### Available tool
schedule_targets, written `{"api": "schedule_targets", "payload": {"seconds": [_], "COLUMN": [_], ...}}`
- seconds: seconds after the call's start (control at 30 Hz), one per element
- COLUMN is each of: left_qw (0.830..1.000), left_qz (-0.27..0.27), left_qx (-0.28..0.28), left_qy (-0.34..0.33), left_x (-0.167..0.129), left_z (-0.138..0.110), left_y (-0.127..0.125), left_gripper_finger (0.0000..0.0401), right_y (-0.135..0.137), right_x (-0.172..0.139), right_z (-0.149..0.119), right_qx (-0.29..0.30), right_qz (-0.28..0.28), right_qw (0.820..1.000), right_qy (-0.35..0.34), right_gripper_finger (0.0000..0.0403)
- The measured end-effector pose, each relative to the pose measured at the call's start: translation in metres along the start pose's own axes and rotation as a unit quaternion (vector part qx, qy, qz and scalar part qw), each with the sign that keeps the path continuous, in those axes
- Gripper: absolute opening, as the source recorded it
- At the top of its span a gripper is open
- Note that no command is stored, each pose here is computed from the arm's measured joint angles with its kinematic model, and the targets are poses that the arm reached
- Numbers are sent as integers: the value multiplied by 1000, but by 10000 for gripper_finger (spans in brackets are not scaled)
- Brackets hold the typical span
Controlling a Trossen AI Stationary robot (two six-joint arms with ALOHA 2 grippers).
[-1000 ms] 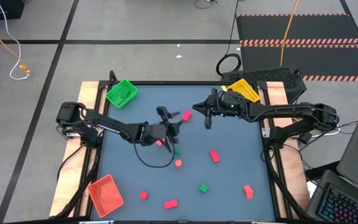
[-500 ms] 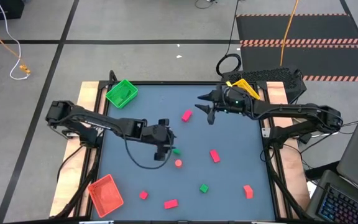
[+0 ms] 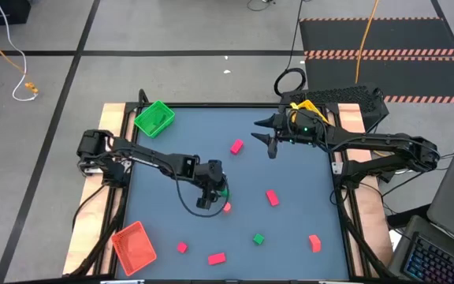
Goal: Sort & place blocks by color
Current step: Put the green block into the green bin
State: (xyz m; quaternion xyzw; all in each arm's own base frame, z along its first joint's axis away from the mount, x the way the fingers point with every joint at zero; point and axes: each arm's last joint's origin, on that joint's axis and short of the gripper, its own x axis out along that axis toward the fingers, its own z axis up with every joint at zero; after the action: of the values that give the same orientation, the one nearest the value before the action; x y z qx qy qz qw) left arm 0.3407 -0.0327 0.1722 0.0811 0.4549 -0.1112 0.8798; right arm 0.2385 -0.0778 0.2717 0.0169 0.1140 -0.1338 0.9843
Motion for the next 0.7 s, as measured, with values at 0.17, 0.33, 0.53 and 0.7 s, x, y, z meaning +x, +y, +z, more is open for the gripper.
{"api": "schedule_targets", "payload": {"seconds": [0.17, 0.33, 0.53, 0.7], "left_qw": [1000, 1000, 999, 999], "left_qz": [1, 1, 24, 38], "left_qx": [16, 15, 22, 25], "left_qy": [-8, 0, 8, 4], "left_x": [11, 22, 35, 36], "left_z": [0, -3, -7, -6], "left_y": [1, 2, 4, 5], "left_gripper_finger": [225, 225, 225, 208], "right_y": [0, 0, 0, 0], "right_x": [0, 0, 0, 0], "right_z": [0, 0, -1, -2], "right_qx": [2, 2, 2, 2], "right_qz": [0, 0, 0, 0], "right_qw": [1000, 1000, 1000, 1000], "right_qy": [0, 1, 4, 11], "right_gripper_finger": [196, 196, 196, 196]}}
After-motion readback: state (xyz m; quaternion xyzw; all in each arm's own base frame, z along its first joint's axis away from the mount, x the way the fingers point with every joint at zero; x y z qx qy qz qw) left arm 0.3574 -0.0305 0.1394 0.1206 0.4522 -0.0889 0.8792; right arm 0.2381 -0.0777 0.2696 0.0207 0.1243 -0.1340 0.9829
